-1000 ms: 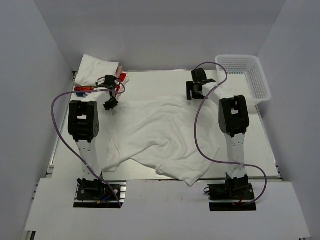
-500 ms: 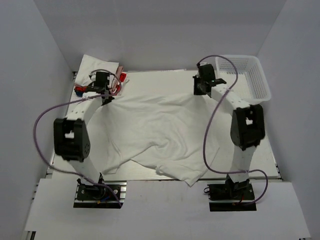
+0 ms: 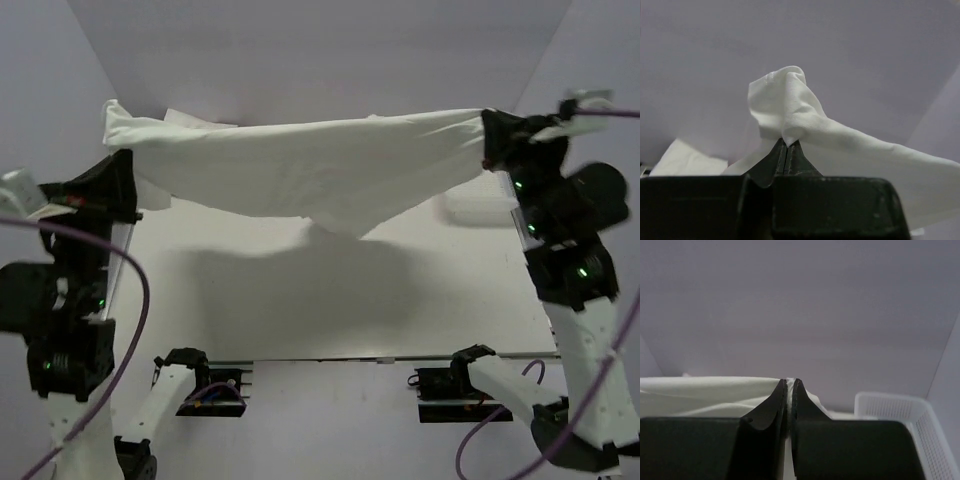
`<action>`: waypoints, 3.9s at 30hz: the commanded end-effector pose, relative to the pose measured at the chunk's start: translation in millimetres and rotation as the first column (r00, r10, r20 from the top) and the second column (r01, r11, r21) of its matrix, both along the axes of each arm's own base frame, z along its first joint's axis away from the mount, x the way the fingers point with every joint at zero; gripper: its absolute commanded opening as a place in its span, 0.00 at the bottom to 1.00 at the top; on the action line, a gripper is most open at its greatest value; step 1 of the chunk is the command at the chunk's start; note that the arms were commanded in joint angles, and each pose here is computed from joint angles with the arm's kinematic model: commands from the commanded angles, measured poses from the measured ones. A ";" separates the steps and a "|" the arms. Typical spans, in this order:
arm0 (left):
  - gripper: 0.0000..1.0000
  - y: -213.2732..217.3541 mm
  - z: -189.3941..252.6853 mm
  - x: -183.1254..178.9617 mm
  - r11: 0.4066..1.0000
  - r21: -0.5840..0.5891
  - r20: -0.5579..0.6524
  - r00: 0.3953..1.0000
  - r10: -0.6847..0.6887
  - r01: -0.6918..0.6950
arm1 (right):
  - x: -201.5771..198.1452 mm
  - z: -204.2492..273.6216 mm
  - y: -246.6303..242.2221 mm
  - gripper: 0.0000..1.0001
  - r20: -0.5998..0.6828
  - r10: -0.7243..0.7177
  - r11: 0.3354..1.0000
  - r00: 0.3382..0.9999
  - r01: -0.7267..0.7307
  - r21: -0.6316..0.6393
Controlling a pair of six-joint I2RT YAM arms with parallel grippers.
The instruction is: Fold and stack the t-shirts
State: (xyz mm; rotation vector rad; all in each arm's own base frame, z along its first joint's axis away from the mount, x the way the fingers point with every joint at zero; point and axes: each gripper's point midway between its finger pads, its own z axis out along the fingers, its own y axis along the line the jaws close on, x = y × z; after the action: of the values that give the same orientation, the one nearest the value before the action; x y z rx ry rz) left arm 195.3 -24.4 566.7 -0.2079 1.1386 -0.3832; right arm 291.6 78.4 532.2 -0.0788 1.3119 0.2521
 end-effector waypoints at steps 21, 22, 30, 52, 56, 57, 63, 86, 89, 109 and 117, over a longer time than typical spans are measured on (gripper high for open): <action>0.02 -10.2 -125.0 153.3 0.998 -0.056 -0.449 0.894 0.002 -0.030 | 69.2 35.9 -17.6 0.00 0.134 -0.206 0.974 0.969 0.217 -0.068; 0.04 -12.0 -143.9 168.8 0.997 -0.065 -0.475 0.880 -0.002 -0.033 | 79.9 31.5 -19.4 0.00 0.142 -0.233 0.969 0.962 0.242 -0.052; 0.38 -23.8 -371.7 240.2 0.998 -0.042 -0.818 0.575 -0.011 -0.041 | 209.2 -206.2 13.6 0.04 -0.292 -0.223 0.965 0.930 0.167 -0.204; 1.00 -24.8 -408.8 213.2 0.999 0.011 -0.912 0.410 0.022 -0.030 | 171.8 -366.0 47.1 0.90 -0.739 -0.060 0.993 0.671 -0.037 -0.113; 1.00 -35.2 -421.2 201.5 0.999 -0.031 -0.920 0.389 -0.036 0.018 | 131.9 -411.1 22.8 0.90 -0.848 -0.156 0.988 0.507 0.078 -0.135; 1.00 -40.8 -422.2 203.4 0.998 -0.052 -0.919 0.390 -0.064 0.041 | 123.7 -419.3 18.1 0.90 -0.863 -0.173 0.985 0.474 0.097 -0.144; 1.00 -67.2 -463.3 202.4 0.985 -0.129 -0.948 0.277 -0.157 0.115 | 84.4 -479.2 -3.4 0.90 -0.923 -0.262 0.962 0.282 0.153 -0.226; 1.00 -112.6 -554.7 243.5 0.975 -0.142 -0.990 0.004 -0.144 0.169 | 259.2 -533.0 13.7 0.90 -0.903 -0.301 0.949 0.305 -0.001 -0.317; 1.00 -108.7 -538.3 243.3 0.980 -0.125 -0.991 0.021 -0.129 0.152 | 284.1 -513.8 24.5 0.90 -0.888 -0.269 0.951 0.372 -0.042 -0.306; 1.00 -6.7 -498.2 4.9 0.894 0.110 -0.981 -0.190 0.029 -0.435 | 69.0 -328.8 103.5 0.90 -0.646 0.176 0.972 0.743 -0.237 -0.007; 1.00 -14.1 -538.5 -21.9 0.860 0.025 -0.981 -0.179 -0.078 -0.510 | -12.8 -369.5 65.5 0.90 -0.721 0.135 0.987 0.680 -0.158 0.037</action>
State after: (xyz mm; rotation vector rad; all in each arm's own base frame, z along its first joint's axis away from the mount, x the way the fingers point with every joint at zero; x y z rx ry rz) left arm 154.5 -33.9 23.4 -1.2576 2.7128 0.1130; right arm 292.1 151.0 163.6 -0.1933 2.0994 0.4222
